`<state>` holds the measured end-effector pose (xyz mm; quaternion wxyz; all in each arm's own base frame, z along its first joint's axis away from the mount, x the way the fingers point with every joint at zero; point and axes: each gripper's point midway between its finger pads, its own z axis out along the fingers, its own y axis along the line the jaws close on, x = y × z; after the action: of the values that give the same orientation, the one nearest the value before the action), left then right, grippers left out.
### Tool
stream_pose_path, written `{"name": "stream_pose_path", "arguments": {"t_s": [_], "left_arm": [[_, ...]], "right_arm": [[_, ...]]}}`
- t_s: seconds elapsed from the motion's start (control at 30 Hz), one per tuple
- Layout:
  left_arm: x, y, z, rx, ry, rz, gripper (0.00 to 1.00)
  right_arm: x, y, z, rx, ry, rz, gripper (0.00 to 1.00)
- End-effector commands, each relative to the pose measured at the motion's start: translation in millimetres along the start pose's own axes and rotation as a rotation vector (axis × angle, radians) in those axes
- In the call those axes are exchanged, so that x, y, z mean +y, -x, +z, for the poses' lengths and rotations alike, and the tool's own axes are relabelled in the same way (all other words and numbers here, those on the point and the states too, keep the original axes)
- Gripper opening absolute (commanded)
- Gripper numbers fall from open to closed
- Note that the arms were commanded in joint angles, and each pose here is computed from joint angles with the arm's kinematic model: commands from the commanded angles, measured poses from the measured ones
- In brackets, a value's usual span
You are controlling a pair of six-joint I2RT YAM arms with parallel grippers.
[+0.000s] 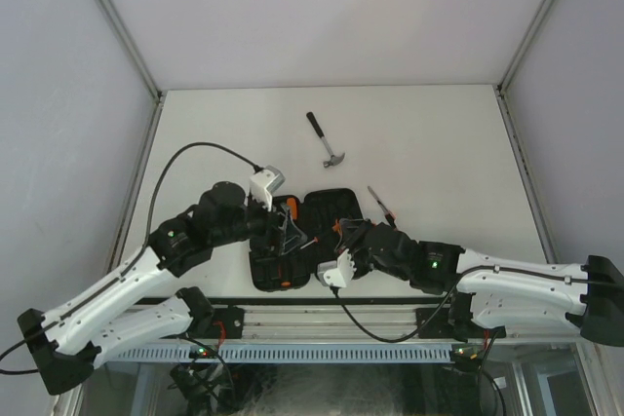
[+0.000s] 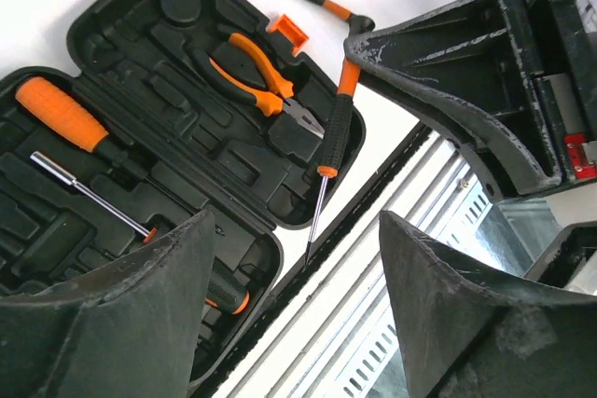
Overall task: Sort the tools into containers
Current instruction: Pick up the screwdriver from the center of the board.
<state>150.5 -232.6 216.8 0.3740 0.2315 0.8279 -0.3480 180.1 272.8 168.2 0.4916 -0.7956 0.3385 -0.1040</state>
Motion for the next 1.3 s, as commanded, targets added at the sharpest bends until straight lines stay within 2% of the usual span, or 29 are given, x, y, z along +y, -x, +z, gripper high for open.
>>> {"name": "stream_pose_path", "arguments": {"t_s": [0.0,0.37,0.5,0.7,0.97,1.13,1.27], "left_arm": [[-12,0,9,0.019,-0.058,0.03,0.73],[-23,-29,24,0.164,-0.116,0.051,0.57],[-21,-28,26,0.161,-0.105,0.057,0.56],[-23,-26,29,0.166,-0.113,0.064,0.43],[-20,-32,31,0.186,-0.108,0.071,0.36],[-20,-33,32,0.192,-0.112,0.072,0.2],[-21,-31,32,0.19,-0.112,0.074,0.16]], "right_arm": [[-35,8,-5,-0.011,-0.095,-0.044,0.0],[-38,11,-6,-0.011,-0.106,-0.06,0.0],[-37,14,-7,-0.025,-0.103,-0.07,0.0],[-37,19,-5,-0.035,-0.105,-0.073,0.0],[-43,19,-11,-0.04,-0.131,-0.063,0.0],[-41,19,-10,-0.039,-0.121,-0.07,0.0],[-41,19,-10,-0.039,-0.12,-0.068,0.0]]}}
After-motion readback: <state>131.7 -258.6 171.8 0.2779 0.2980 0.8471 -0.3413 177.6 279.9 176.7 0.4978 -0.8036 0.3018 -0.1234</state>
